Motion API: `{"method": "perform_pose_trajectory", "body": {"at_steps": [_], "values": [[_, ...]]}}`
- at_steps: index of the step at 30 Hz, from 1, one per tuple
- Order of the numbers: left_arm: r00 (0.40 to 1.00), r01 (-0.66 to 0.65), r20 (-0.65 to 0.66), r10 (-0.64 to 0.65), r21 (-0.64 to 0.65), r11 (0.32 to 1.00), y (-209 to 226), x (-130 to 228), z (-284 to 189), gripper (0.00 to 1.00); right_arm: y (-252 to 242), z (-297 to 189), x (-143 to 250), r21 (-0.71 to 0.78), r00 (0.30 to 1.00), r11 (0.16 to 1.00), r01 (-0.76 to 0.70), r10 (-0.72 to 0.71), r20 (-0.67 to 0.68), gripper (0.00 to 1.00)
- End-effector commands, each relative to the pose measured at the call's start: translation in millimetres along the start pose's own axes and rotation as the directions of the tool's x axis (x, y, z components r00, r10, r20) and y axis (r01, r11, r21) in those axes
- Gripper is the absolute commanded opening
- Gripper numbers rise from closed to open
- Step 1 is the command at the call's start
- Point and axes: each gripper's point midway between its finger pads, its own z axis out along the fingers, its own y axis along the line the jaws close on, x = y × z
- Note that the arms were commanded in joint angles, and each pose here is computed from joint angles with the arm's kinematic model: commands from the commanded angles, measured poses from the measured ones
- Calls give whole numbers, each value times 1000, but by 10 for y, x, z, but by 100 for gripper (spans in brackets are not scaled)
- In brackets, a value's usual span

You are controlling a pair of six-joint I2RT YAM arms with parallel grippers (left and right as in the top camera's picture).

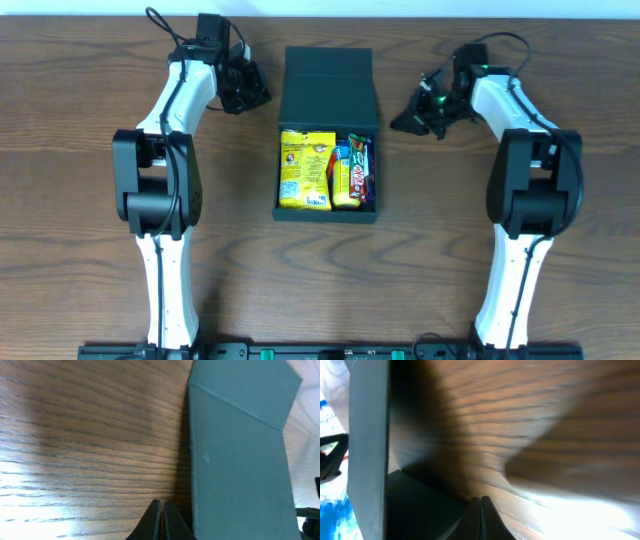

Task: Pack container
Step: 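Lift the left gripper out and bring both grippers to the lid edges, then swing the box lid closed over the snacks with both grippers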

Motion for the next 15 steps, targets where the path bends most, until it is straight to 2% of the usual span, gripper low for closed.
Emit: {"method": "perform_pose_trajectory", "body": {"at_steps": [1, 15], "values": [[998, 45, -35, -45, 10, 999, 52, 29, 134, 5, 136, 87, 0, -32, 999, 999, 40, -40, -8, 2], [998, 33, -64, -27, 97, 995, -168, 97, 307, 6, 243, 368, 6, -106, 999, 994, 26, -30, -39, 2]]}}
